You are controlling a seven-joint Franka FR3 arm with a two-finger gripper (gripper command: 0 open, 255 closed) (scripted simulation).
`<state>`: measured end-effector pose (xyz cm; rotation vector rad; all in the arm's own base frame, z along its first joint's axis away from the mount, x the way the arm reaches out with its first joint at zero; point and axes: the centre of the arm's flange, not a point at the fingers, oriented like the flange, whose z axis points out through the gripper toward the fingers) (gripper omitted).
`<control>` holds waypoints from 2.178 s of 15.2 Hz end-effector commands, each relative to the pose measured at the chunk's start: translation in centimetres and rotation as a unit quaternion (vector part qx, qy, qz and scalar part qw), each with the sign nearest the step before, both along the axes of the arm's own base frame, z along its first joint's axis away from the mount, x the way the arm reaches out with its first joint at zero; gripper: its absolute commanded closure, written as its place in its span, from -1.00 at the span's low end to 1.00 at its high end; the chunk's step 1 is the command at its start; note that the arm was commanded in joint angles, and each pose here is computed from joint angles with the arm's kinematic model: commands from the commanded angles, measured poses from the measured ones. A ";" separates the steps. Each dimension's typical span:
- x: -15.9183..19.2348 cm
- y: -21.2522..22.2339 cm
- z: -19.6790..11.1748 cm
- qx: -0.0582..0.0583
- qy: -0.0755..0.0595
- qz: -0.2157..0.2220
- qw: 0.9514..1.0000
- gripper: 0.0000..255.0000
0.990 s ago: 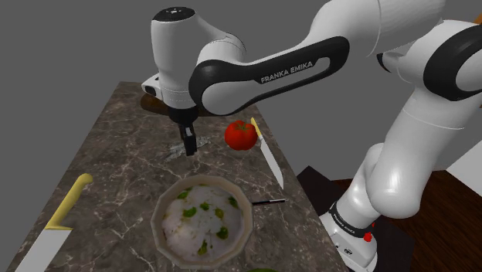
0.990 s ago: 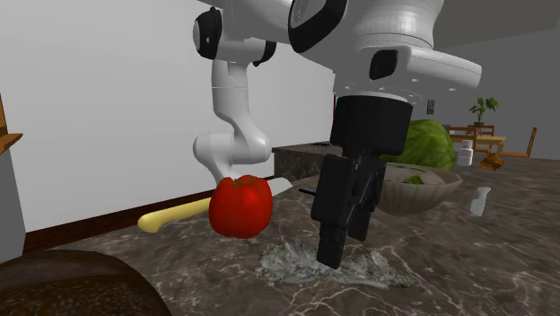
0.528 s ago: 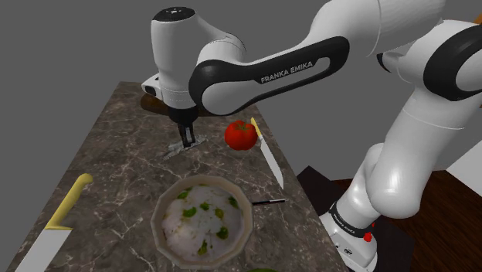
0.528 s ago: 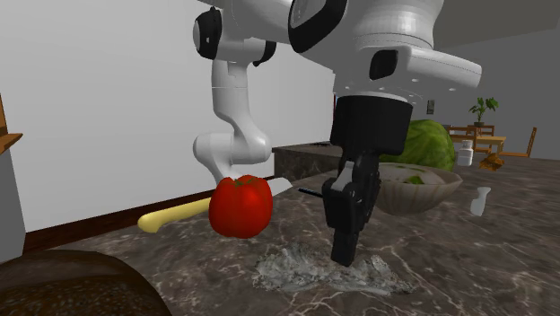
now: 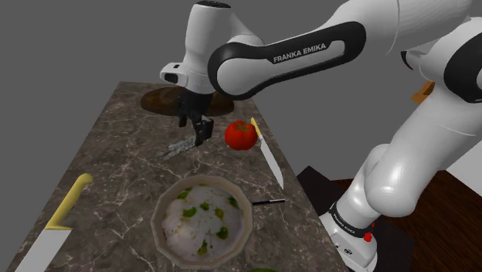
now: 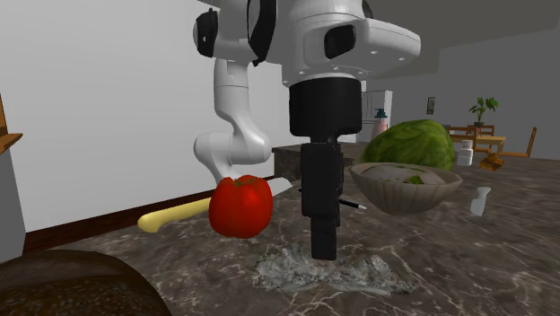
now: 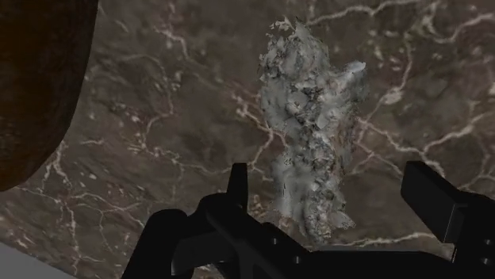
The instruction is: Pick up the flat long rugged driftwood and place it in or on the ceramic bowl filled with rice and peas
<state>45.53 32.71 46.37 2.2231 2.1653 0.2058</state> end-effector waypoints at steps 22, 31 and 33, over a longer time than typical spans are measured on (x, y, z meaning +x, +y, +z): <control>0.6 -0.3 -3.4 0.012 -0.005 0.055 0.998 1.00; 0.6 -0.3 0.3 0.012 -0.005 0.055 0.998 1.00; 0.6 -0.3 1.4 0.012 -0.005 0.055 0.998 1.00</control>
